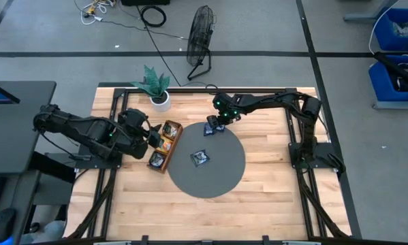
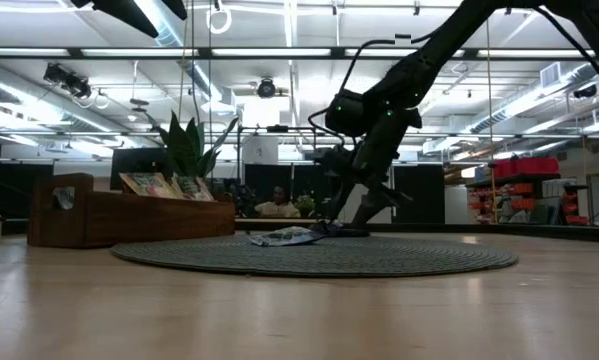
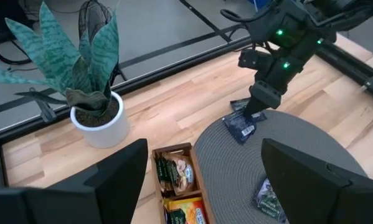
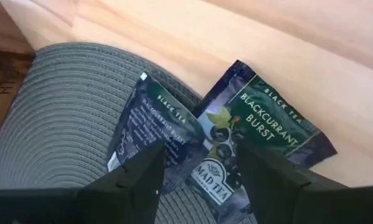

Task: Pick & Place Tea
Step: Put the purple tea bag into the bottom section of the wooden organizer

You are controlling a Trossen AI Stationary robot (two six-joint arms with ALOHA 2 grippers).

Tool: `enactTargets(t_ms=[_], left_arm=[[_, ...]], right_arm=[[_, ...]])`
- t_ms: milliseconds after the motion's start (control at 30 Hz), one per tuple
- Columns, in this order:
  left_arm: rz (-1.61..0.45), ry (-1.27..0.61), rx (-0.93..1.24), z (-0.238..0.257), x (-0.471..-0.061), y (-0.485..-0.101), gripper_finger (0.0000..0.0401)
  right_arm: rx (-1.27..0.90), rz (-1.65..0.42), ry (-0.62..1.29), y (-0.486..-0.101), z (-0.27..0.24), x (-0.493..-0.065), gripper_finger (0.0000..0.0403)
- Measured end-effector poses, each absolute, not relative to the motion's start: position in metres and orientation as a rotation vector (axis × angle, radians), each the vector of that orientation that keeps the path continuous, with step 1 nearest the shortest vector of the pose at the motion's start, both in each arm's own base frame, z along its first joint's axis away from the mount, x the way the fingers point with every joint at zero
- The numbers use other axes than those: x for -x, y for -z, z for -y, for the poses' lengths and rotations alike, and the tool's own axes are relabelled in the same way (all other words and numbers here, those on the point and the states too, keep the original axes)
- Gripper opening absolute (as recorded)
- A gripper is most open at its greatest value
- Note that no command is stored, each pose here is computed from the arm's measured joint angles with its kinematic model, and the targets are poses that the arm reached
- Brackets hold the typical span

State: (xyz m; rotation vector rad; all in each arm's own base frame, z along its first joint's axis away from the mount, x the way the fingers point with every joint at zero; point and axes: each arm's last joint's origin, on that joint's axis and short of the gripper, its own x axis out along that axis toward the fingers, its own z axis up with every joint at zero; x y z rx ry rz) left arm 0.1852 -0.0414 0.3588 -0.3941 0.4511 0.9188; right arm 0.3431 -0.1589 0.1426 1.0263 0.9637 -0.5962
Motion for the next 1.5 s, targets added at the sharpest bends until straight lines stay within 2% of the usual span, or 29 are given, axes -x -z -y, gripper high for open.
enactTargets(t_ms=[233,333,467,633,667,933,1500], left_arm=[[-0.455,-0.914,0.399,0.042,-0.186,-0.359,0.0316],[-0.456,-0.913,0.397,0.042,-0.185,-0.359,0.0316],[-0.456,-0.914,0.397,0.042,-0.185,-0.359,0.0316],[-0.456,-0.914,0.396,0.042,-0.185,-0.359,0.0316],[-0.456,-0.914,0.396,0.042,-0.185,-0.359,0.0316],[-0.452,-0.917,0.405,0.042,-0.185,-0.359,0.0316],[-0.438,-0.907,0.426,0.042,-0.187,-0.359,0.0316]], right_arm=[[-0.990,-0.987,0.592,-0.135,0.158,-0.345,0.0206],[-0.950,-0.991,0.603,-0.135,0.158,-0.345,0.0189],[-0.915,-1.003,0.595,-0.134,0.158,-0.345,0.0132],[-0.879,-1.010,0.600,-0.133,0.159,-0.344,0.0024],[-0.875,-1.012,0.597,-0.133,0.159,-0.344,0.0013],[-0.868,-0.990,0.570,-0.146,0.157,-0.342,0.0003],[-0.764,-0.762,0.429,-0.235,0.146,-0.338,0.0000]])
